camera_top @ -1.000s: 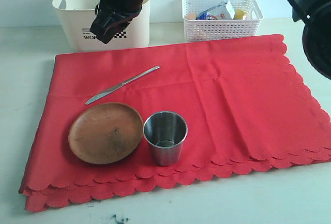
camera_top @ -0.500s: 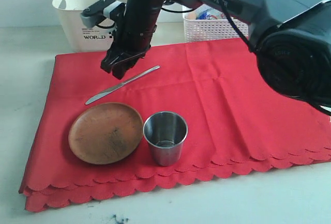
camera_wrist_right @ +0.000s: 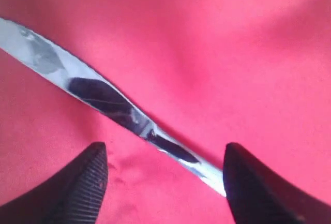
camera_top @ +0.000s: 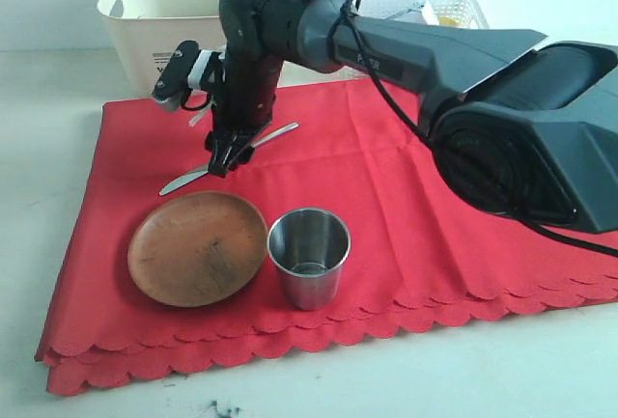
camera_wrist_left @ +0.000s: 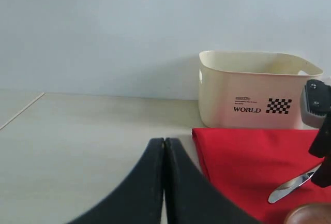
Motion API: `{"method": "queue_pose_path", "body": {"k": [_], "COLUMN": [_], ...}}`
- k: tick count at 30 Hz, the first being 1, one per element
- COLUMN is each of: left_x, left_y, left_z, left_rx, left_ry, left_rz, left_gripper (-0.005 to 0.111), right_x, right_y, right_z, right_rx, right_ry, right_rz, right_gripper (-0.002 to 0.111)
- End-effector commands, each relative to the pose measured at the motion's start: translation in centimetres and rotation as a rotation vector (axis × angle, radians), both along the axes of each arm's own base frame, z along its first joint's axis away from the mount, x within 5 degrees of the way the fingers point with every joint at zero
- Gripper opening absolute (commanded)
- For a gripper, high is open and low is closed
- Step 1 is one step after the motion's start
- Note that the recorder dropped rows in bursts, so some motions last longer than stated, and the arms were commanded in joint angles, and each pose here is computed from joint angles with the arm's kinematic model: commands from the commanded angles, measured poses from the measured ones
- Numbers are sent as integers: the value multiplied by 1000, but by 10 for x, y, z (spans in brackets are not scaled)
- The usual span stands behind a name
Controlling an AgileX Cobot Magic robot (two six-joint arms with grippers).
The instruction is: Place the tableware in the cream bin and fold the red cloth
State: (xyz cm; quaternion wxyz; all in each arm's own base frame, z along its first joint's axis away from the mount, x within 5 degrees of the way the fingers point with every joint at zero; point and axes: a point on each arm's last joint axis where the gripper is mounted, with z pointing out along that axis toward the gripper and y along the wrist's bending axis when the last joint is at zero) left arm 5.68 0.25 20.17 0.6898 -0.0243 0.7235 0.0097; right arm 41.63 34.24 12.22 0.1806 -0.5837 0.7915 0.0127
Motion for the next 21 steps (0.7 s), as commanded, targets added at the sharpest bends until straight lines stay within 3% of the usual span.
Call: {"method": "queue_pose_path", "body": {"k": [1,5,8,13,15,19,21], "left_x": [0,0,0,0,0,0,0], "left_y": [0,0,0,0,0,0,0], "left_z": [0,0,0,0,0,0,0], "left_rx": [2,2,2,2,3,3,1], "left_ry": [-7,-7,-7,-7,-7,-7,-7], "left_rz": [-5,-5,-5,-5,-5,-5,-5], "left_gripper": [2,2,2,2,2,2,2], "right_x": [-1,-1,-7,-14,-15,-15,-8], "right_y": [11,7,3,-3,-3,-3,-2], "right_z": [-9,-22,-27,-27,-25,-4,9], "right_rx": [-13,-63,-128,-187,-192,-170,-150], "right_ry": [-75,-60,-2,83,90,60,-36], "right_rz": [76,89,157,178,178,176,174], "right_gripper": [62,62,55,11,2,0,0]}}
